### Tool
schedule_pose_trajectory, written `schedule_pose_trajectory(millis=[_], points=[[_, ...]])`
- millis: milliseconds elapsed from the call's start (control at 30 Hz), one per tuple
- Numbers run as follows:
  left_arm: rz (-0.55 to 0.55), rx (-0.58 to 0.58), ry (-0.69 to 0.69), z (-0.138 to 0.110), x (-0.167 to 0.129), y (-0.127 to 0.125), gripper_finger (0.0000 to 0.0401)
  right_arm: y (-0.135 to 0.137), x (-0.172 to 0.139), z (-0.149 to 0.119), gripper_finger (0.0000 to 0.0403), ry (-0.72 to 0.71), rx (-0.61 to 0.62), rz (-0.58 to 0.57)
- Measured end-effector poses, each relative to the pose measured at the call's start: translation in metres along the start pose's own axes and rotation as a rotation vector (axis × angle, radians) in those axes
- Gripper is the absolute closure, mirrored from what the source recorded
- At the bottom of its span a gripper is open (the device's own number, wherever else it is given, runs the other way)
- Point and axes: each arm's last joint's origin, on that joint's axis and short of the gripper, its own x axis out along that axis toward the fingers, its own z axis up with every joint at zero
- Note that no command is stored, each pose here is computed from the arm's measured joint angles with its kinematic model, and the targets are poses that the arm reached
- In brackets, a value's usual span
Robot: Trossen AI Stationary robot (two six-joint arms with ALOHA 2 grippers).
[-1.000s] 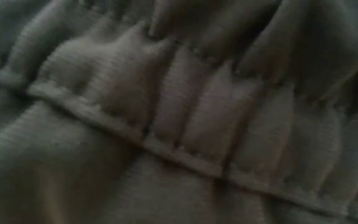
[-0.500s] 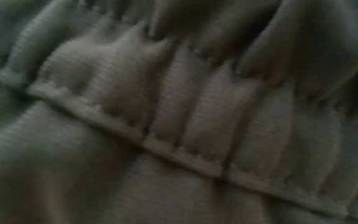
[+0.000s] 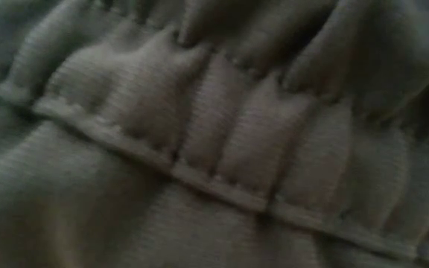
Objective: Sort clothes
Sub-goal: Put the yellow shirt into the white bin
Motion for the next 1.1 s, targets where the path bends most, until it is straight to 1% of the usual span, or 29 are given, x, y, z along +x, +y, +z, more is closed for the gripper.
schedule_pose_trajectory(millis=[100, 167, 467, 600, 733, 900, 967, 1033, 1100], points=[[0.101, -0.015, -0.010, 0.000, 0.004, 0.006, 0.0264, 0.002, 0.005, -0.009, 0.0204, 0.005, 0.002, -0.006], [0.131, -0.012, -0.012, -0.001, 0.009, 0.009, 0.0264, 0.002, 0.007, -0.012, 0.0204, -0.001, 0.008, 0.001], [0.167, -0.002, -0.031, -0.011, 0.044, 0.011, 0.0264, 0.003, 0.007, -0.014, 0.0207, -0.033, 0.021, 0.011], [0.160, -0.016, 0.006, -0.017, 0.062, 0.012, 0.0255, 0.004, 0.007, -0.014, 0.0206, -0.038, 0.029, 0.023], [0.176, -0.071, 0.049, -0.022, 0.078, 0.016, 0.0227, 0.005, 0.007, -0.014, 0.0208, -0.043, 0.037, 0.033], [0.218, -0.056, 0.040, -0.027, 0.098, 0.022, 0.0177, 0.006, 0.007, -0.014, 0.0209, -0.052, 0.039, 0.037], [0.225, -0.056, 0.035, -0.029, 0.104, 0.021, 0.0165, 0.006, 0.007, -0.014, 0.0209, -0.052, 0.039, 0.037], [0.227, -0.082, 0.033, -0.031, 0.109, 0.020, 0.0166, 0.006, 0.007, -0.014, 0.0209, -0.053, 0.039, 0.037], [0.230, -0.094, 0.039, -0.033, 0.110, 0.017, 0.0186, 0.006, 0.007, -0.014, 0.0211, -0.053, 0.039, 0.037]])
